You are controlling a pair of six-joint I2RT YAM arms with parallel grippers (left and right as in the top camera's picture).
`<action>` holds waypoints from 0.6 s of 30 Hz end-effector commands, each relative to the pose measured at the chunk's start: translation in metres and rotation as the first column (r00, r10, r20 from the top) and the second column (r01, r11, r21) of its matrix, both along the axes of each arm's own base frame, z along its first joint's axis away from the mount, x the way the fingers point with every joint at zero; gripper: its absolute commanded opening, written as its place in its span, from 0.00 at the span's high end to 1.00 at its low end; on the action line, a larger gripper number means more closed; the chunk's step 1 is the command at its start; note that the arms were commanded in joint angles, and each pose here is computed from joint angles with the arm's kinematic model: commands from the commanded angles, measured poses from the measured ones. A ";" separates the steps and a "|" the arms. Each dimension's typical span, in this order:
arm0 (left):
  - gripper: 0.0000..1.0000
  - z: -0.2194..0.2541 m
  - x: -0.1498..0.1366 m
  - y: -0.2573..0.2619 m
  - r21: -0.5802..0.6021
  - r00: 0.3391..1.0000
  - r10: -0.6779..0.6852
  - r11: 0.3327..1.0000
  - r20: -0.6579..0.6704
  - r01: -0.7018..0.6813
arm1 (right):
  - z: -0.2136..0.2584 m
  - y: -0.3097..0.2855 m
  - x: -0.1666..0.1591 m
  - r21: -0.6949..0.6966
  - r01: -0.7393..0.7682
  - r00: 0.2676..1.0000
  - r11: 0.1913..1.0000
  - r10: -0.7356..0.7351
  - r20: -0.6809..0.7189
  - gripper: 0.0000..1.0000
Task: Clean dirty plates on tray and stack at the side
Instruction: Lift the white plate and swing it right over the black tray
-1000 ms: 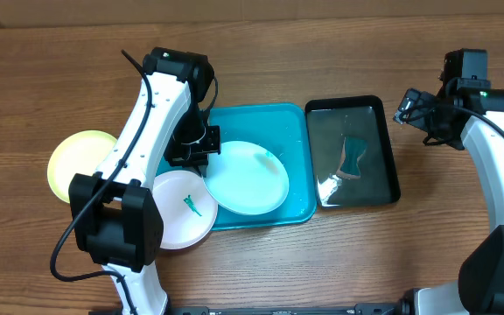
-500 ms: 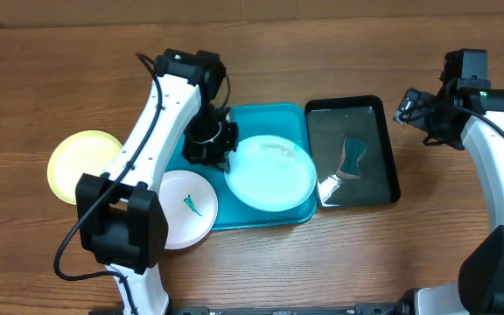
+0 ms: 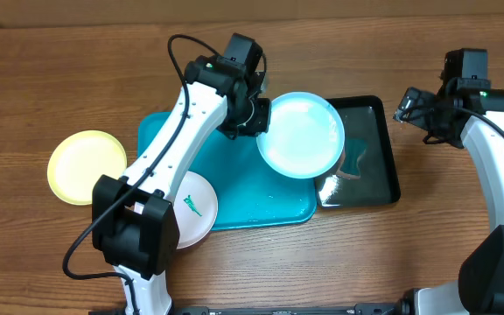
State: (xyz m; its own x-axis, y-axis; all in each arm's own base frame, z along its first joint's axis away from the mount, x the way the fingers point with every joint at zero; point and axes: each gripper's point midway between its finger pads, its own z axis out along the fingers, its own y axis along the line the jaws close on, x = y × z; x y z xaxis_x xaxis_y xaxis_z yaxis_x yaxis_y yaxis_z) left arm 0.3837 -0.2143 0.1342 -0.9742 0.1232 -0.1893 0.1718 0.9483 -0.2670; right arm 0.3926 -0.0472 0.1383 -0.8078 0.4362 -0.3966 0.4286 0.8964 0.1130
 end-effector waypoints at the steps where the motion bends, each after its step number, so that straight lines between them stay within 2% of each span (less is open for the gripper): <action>1: 0.96 0.012 0.014 -0.006 0.065 0.994 -0.022 0.998 0.106 0.016 | 0.011 -0.002 0.011 -0.004 0.008 0.998 1.000 -0.008 0.055 0.00; 8: 0.96 0.050 0.034 -0.010 0.171 0.960 -0.058 0.985 0.273 0.011 | 0.014 0.002 0.018 0.017 -0.003 0.996 1.000 0.002 0.085 0.00; 15: 0.96 0.078 0.042 -0.023 0.273 0.906 -0.117 0.962 0.406 0.002 | 0.023 0.028 0.027 0.244 -0.085 0.987 0.966 0.048 0.156 0.00; 18: 0.96 0.088 0.044 -0.034 0.336 0.866 -0.174 0.942 0.469 0.007 | 0.028 0.021 0.030 0.291 -0.087 0.982 0.953 0.033 0.185 0.00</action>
